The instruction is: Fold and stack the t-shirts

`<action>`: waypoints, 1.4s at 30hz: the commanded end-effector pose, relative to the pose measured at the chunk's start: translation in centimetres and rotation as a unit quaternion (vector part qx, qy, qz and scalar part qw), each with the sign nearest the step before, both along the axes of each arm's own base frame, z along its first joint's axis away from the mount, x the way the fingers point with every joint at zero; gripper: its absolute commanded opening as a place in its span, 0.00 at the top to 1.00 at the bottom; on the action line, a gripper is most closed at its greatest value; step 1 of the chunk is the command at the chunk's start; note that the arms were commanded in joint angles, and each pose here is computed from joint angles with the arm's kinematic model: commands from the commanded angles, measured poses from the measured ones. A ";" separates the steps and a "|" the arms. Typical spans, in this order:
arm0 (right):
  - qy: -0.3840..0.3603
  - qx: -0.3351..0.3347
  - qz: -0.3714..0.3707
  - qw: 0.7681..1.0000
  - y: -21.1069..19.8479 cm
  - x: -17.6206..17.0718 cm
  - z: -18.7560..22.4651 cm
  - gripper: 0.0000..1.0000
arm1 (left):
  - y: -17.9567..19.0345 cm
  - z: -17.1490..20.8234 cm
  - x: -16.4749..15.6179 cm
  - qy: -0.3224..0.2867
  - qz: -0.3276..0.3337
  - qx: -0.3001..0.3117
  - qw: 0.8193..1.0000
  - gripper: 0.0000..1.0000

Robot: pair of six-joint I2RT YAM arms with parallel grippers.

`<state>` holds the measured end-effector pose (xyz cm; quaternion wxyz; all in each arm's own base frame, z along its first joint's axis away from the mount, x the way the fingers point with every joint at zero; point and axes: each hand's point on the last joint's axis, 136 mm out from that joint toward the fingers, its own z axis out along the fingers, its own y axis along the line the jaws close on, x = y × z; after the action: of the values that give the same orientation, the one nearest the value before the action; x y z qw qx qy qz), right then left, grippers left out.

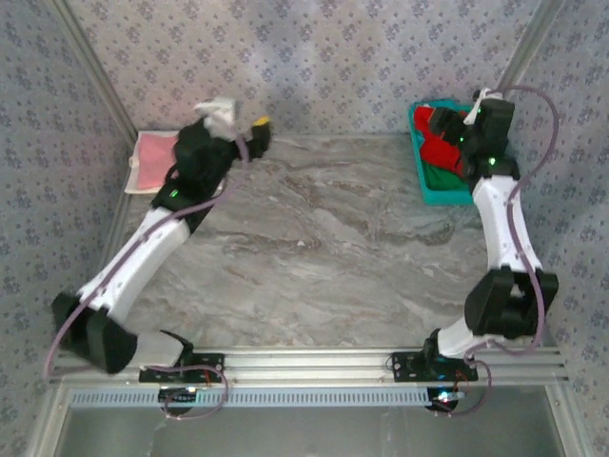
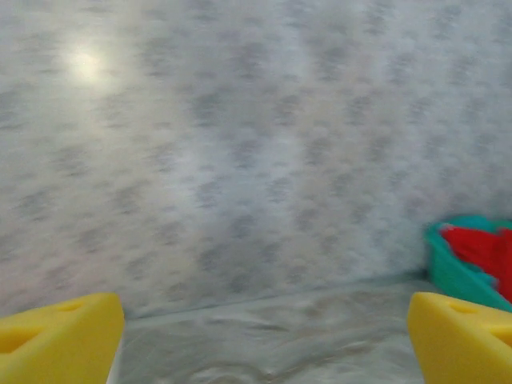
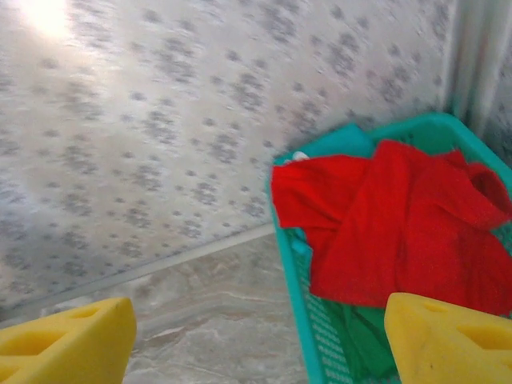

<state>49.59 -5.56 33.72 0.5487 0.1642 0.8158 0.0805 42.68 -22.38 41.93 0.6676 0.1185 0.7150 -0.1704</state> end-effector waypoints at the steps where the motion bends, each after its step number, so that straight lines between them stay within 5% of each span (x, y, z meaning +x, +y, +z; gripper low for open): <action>1: 0.188 0.063 -0.048 0.979 -3.1 0.2 -9.4 0.16 | -9.2 -9.6 0.9 0.151 -0.124 0.110 0.975 0.12; 9: 0.271 0.043 -0.068 0.959 -7.5 6.8 -15.7 0.11 | -22.3 -14.0 1.5 0.188 -0.249 0.147 0.939 0.12; 18: 0.235 0.044 -0.060 0.969 -10.3 11.7 -20.4 0.12 | -27.3 -20.3 2.8 0.218 -0.282 0.118 0.927 0.08; 23: 0.213 0.048 -0.037 0.975 -10.1 13.8 -21.7 0.39 | -28.3 -21.7 2.2 0.230 -0.289 0.109 0.923 0.08; 25: 0.201 0.056 -0.026 0.978 -9.7 14.2 -21.0 0.67 | -28.9 -21.5 1.5 0.228 -0.296 0.098 0.922 0.08; 29: 0.173 0.051 -0.018 0.983 -8.8 14.1 -17.3 0.98 | -29.7 -20.4 0.1 0.213 -0.313 0.076 0.922 0.08; 42: -0.005 -0.042 -0.019 0.999 -2.3 6.2 2.1 1.00 | -21.0 -7.1 -5.0 0.041 -0.313 -0.030 0.948 0.05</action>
<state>57.50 -9.17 27.33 0.4729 0.1834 0.8602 0.0535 38.84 -45.41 24.23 0.4462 0.3227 0.7542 -0.3577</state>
